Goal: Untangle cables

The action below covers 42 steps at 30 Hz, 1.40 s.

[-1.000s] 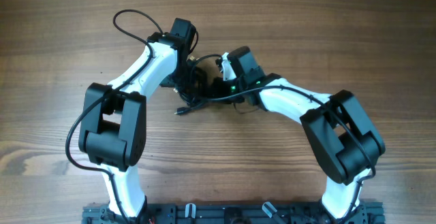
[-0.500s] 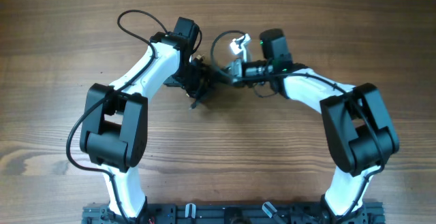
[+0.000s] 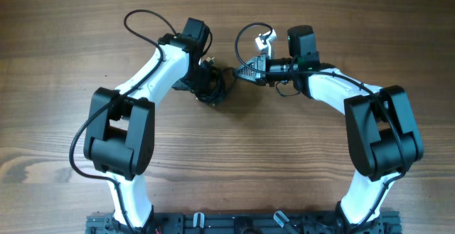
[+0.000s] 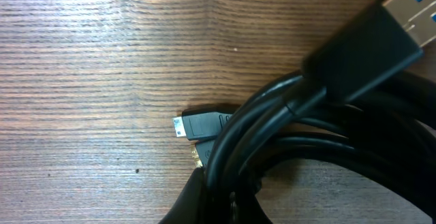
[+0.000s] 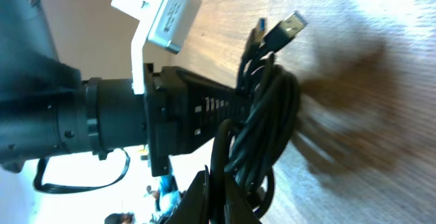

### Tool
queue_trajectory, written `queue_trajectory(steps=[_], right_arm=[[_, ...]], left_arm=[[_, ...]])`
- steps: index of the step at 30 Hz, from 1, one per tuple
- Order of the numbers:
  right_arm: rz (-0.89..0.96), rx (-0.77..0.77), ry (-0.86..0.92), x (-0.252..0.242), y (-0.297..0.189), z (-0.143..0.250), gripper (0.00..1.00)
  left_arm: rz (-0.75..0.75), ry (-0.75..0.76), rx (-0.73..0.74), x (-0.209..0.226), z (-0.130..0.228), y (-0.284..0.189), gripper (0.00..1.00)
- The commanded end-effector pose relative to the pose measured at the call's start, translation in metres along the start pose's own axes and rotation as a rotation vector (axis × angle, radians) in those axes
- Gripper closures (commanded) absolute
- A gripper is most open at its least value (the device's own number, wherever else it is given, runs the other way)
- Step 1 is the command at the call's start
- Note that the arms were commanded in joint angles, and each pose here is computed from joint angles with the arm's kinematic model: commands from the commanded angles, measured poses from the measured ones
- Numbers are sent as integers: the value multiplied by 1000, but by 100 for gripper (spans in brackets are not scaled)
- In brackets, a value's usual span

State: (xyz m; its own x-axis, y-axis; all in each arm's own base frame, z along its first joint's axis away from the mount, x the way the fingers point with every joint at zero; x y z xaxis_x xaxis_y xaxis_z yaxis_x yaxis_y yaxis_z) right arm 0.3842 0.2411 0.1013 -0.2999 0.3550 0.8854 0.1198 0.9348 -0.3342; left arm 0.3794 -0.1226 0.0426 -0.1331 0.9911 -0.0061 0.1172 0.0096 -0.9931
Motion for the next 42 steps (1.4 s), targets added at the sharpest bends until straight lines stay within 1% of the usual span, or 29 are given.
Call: queue_trajectory(steps=[1,3,5,9,14,17,19,23,26,28,32,34,35,37,38,42], right_arm=[[67,-141,0,-10,-33,-37,96],[46,-159,79,-9,-37,-42,96],[-30,-164,147,4,-42,-49,96],[-183,-173,166,40,-50,-65,96],[-253,-210,168,63,-53,-78,96],[-222,-249,111,62,-45,-81,96],[-178,-259,106,54,-36,-78,96],[-8,-265,149,25,-9,-63,96],[79,-291,136,16,5,-58,96],[74,-302,109,23,11,-59,96],[2,-296,37,42,14,-62,96],[5,-281,49,40,15,-59,96],[17,-271,65,37,16,-56,96],[44,-255,95,30,17,-51,96],[58,-251,104,26,17,-49,96],[48,-232,129,27,18,-46,96]], left_arm=[[-169,-47,15,51,-1,11,96],[-157,-49,20,50,-1,12,96],[-151,-49,23,49,0,12,96],[-151,-49,22,49,-1,12,96],[-108,-51,33,42,1,13,96],[-61,-51,43,34,1,13,96],[-22,-47,52,27,2,13,96],[-8,-41,54,22,3,13,96],[-7,-34,54,20,4,13,96],[-7,-34,54,20,4,13,96],[17,-38,79,18,9,9,96],[21,-47,79,22,9,-7,96],[32,-53,53,23,5,-18,96],[116,-78,-3,17,-2,-46,96],[188,-99,-16,10,-2,-61,96],[340,-197,-43,-6,-5,-93,96]])
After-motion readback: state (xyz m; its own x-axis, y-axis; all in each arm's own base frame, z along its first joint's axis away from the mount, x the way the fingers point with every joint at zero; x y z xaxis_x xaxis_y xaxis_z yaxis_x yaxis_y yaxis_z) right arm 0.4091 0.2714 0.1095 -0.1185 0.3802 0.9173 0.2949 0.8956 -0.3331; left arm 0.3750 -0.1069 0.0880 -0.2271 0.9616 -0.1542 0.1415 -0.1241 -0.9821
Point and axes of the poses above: each gripper's point midway between its finger pads, its own y axis out along the fingers, its own x axis along the line the jaws close on, z = x × y, the point moved 2 cm from there along -y, back along the fingers, and after that the axes turned 8 degrees about -y, right-handed, at the moved point
